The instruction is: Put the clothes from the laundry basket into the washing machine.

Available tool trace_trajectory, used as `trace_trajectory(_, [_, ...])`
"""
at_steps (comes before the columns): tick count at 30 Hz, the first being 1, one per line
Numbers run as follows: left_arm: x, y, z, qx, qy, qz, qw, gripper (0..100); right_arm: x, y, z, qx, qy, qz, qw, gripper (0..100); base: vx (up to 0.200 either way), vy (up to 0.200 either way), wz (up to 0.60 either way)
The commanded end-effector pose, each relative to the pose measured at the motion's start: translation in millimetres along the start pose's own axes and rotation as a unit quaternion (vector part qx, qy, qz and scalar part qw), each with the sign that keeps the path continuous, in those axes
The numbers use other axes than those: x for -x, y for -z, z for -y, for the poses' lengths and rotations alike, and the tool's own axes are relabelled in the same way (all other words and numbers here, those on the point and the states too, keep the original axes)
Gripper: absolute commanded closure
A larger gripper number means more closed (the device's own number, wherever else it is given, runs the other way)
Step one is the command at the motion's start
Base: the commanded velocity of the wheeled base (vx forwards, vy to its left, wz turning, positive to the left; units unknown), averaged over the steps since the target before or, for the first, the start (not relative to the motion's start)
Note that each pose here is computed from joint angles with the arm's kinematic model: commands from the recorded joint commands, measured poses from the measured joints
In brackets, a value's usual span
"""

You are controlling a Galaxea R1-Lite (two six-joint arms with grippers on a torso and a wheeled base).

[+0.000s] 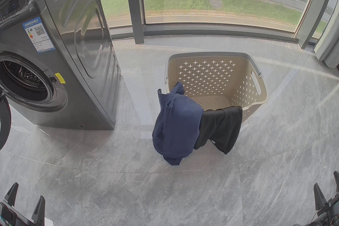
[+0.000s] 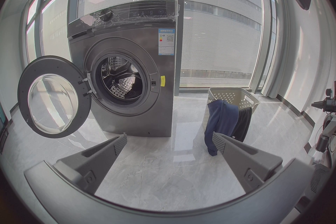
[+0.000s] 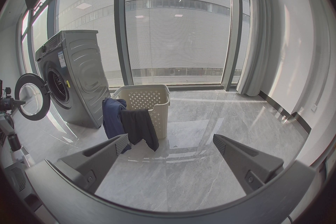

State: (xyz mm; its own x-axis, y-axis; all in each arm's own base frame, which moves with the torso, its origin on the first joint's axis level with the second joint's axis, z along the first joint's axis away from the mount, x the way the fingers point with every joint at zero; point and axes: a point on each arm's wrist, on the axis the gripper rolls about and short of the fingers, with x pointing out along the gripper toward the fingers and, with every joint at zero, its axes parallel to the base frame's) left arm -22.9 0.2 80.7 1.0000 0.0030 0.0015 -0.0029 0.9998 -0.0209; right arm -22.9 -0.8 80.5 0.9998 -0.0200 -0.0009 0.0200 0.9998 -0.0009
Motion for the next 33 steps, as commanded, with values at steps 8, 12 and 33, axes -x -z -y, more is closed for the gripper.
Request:
trace_trajectory(8, [0, 4.7, -0.1, 0.001, 0.0, -0.002, 1.0, 0, 0, 4, 0.1, 0.0, -0.001, 0.001, 1.0, 0, 0.0, -0.2, 0.0])
trace_trajectory(12, [0, 4.7, -0.1, 0.0, 0.0, -0.002, 1.0, 0, 0, 4, 0.1, -0.001, -0.001, 0.001, 1.0, 0, 0.0, -0.1, 0.0])
trace_trajectory(33, [0, 4.7, -0.1, 0.0, 0.0, -0.002, 1.0, 0, 8, -24, -0.8, 0.015, -0.026, 0.067, 0.9973, 0, 0.0, 0.0, 0.0])
